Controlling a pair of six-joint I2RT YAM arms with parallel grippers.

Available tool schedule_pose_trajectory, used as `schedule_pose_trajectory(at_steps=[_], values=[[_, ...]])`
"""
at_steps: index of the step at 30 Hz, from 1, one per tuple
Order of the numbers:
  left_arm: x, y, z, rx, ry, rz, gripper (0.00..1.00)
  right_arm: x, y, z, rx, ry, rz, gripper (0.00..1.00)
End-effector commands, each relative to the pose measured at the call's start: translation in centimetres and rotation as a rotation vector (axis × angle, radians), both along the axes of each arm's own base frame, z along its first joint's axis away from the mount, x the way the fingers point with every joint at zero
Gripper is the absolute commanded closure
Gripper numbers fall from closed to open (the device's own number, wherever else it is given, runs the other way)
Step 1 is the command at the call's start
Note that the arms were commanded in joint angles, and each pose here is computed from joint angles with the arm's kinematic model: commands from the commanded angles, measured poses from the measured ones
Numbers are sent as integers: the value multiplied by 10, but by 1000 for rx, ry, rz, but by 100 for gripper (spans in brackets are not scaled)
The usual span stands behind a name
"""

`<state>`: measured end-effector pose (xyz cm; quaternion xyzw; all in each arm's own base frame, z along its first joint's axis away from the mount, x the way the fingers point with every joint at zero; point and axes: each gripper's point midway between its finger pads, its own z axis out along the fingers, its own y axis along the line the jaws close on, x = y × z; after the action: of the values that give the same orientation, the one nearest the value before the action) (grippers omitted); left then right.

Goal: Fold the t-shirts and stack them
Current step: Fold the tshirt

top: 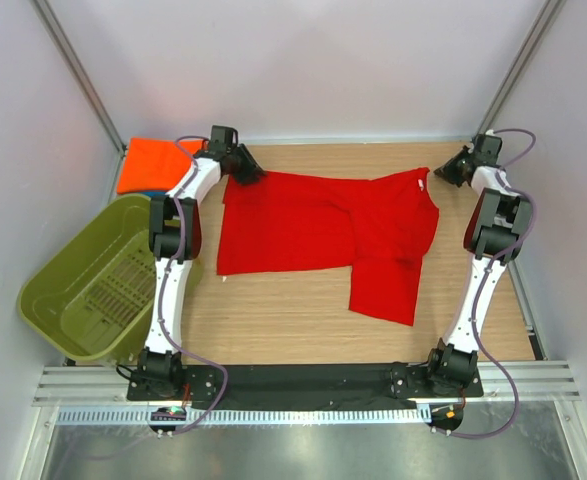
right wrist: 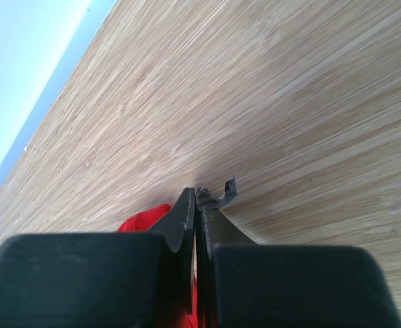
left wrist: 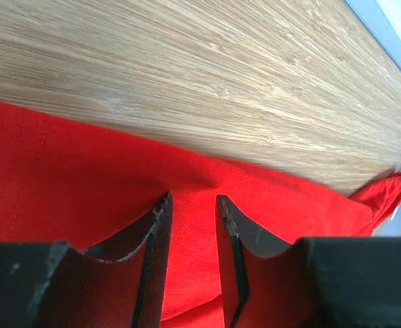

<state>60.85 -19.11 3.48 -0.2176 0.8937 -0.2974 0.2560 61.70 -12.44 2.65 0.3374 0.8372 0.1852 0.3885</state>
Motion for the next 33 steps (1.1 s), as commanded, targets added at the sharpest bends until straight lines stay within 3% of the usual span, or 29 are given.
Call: schedule_pose_trajectory(at_steps=[1,5,11,25,33], values=[[-1,22,-36,80,44,22,66,-10,0,2,20,15,15,98],[-1,19,-34,69,37,16,65,3,16,41,85,-143,77,77],[0,15,-32,37,38,14,65,2,31,76,139,-268,113,62],[-1,8,-24,0,31,4,64,-4,47,86,113,-308,138,60],[-1,7,-23,-5,32,5,64,-12,44,128,38,-427,117,52]])
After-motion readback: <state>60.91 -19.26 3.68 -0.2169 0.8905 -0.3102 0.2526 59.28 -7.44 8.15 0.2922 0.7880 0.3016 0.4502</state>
